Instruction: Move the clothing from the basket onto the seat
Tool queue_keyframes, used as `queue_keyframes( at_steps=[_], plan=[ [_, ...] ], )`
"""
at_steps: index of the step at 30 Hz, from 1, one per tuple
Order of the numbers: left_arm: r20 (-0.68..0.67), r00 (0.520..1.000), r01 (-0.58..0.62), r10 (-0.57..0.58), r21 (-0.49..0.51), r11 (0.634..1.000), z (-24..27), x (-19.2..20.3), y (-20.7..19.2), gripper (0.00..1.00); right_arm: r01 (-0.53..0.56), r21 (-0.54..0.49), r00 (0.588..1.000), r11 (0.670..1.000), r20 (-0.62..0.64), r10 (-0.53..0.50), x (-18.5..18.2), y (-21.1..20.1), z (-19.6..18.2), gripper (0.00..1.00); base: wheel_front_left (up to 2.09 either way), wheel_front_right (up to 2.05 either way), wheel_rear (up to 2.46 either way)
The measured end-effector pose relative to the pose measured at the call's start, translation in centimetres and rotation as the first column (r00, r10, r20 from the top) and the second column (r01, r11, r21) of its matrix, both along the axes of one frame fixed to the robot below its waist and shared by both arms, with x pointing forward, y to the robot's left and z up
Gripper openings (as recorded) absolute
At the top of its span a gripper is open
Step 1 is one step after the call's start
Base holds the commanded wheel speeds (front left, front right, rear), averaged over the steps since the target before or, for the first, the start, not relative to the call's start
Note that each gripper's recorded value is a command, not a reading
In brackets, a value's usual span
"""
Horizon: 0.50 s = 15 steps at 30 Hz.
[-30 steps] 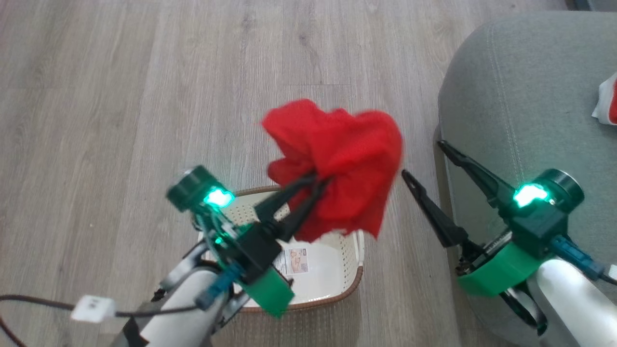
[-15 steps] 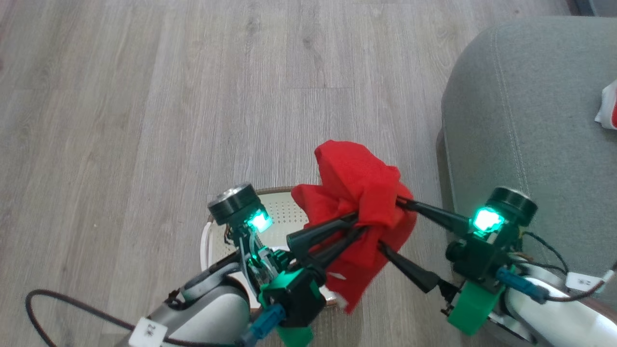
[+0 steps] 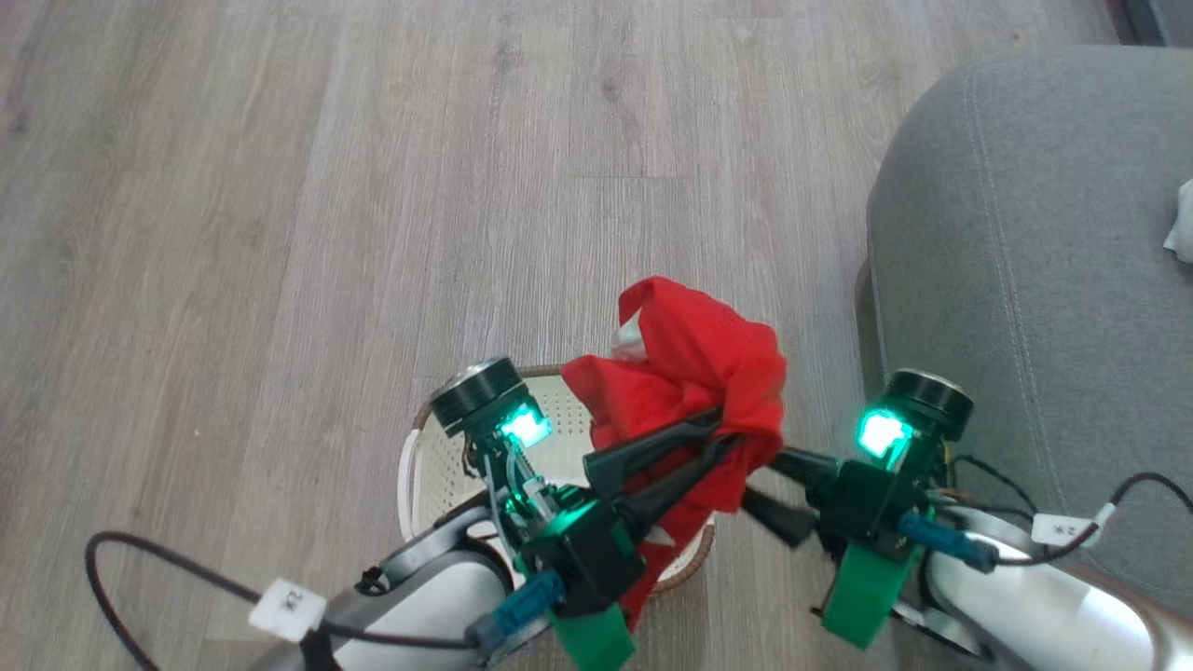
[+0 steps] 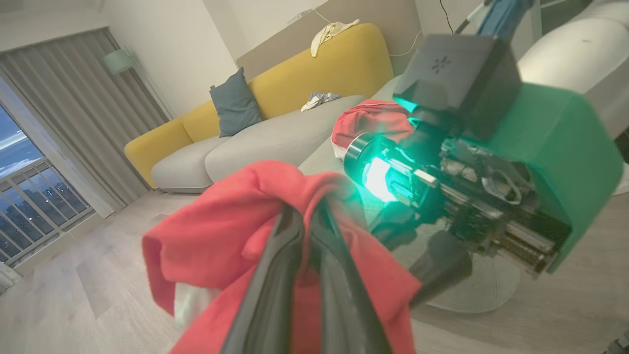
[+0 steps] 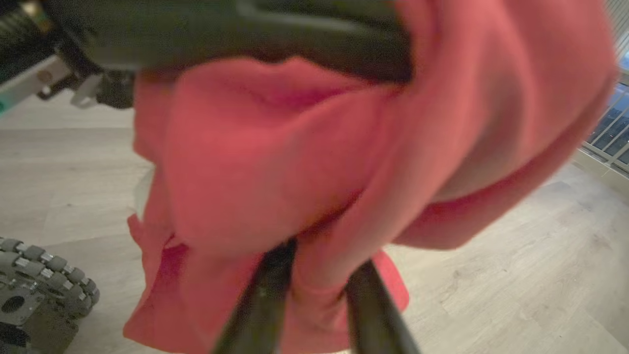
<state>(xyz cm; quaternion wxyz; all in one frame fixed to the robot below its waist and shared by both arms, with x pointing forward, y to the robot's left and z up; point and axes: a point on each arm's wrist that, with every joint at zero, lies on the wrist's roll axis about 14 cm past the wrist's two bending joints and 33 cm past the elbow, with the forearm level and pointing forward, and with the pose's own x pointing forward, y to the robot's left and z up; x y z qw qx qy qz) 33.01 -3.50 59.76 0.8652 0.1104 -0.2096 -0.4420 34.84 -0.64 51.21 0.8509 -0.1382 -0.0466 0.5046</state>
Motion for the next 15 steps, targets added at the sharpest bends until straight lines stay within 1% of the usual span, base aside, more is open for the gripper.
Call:
queue_keyframes(
  at_steps=[3, 6, 9, 10, 11, 12, 13, 15],
  plan=[
    [-0.024, 1.000, -0.019, 0.019, -0.026, 0.999, 0.1, 0.5, 0.3, 0.00, 0.022, 0.053, 1.000, 0.998, -0.008, -0.021, 0.6, 0.5, 0.9, 0.00, 0.00, 0.00, 0.00],
    [-0.036, 0.999, -0.041, 0.039, -0.061, 0.997, 0.6, 1.0, 0.7, 0.00, 0.070, 0.101, 0.998, 0.992, 0.001, -0.071, 1.7, 0.1, 2.1, 0.00, 0.00, 0.00, 0.00],
    [-0.070, 0.996, -0.065, 0.059, -0.084, 0.994, 0.3, 1.0, 1.1, 0.00, 0.117, 0.144, 0.993, 0.983, -0.015, -0.117, 2.0, -0.3, 2.5, 0.00, 0.00, 0.00, 0.00],
    [-0.082, 0.994, -0.075, 0.067, -0.090, 0.993, 0.1, 1.1, 1.3, 0.11, 0.130, 0.152, 0.992, 0.980, -0.018, -0.128, 2.0, -0.5, 2.5, 0.00, 0.00, 0.00, 0.00],
    [-0.090, 0.993, -0.085, 0.077, -0.096, 0.992, 0.0, 1.2, 1.5, 0.46, 0.144, 0.161, 0.990, 0.976, -0.020, -0.142, 2.1, -0.6, 2.5, 0.00, 0.00, 0.00, 0.00],
    [-0.095, 0.992, -0.097, 0.088, -0.104, 0.990, 0.1, 1.3, 1.7, 0.78, 0.163, 0.178, 0.987, 0.970, -0.024, -0.161, 2.3, -0.9, 2.8, 0.00, 0.00, 0.00, 0.00],
    [-0.100, 0.990, -0.108, 0.097, -0.115, 0.987, 0.2, 1.5, 1.8, 1.00, 0.183, 0.196, 0.983, 0.963, -0.027, -0.182, 2.6, -1.2, 3.1, 0.00, 0.00, 0.00, 0.00],
    [-0.124, 0.985, -0.138, 0.121, -0.145, 0.980, 0.3, 2.0, 2.3, 1.00, 0.232, 0.236, 0.972, 0.944, -0.030, -0.232, 3.3, -2.0, 3.8, 0.00, 0.00, 0.00, 0.00]
  ],
)
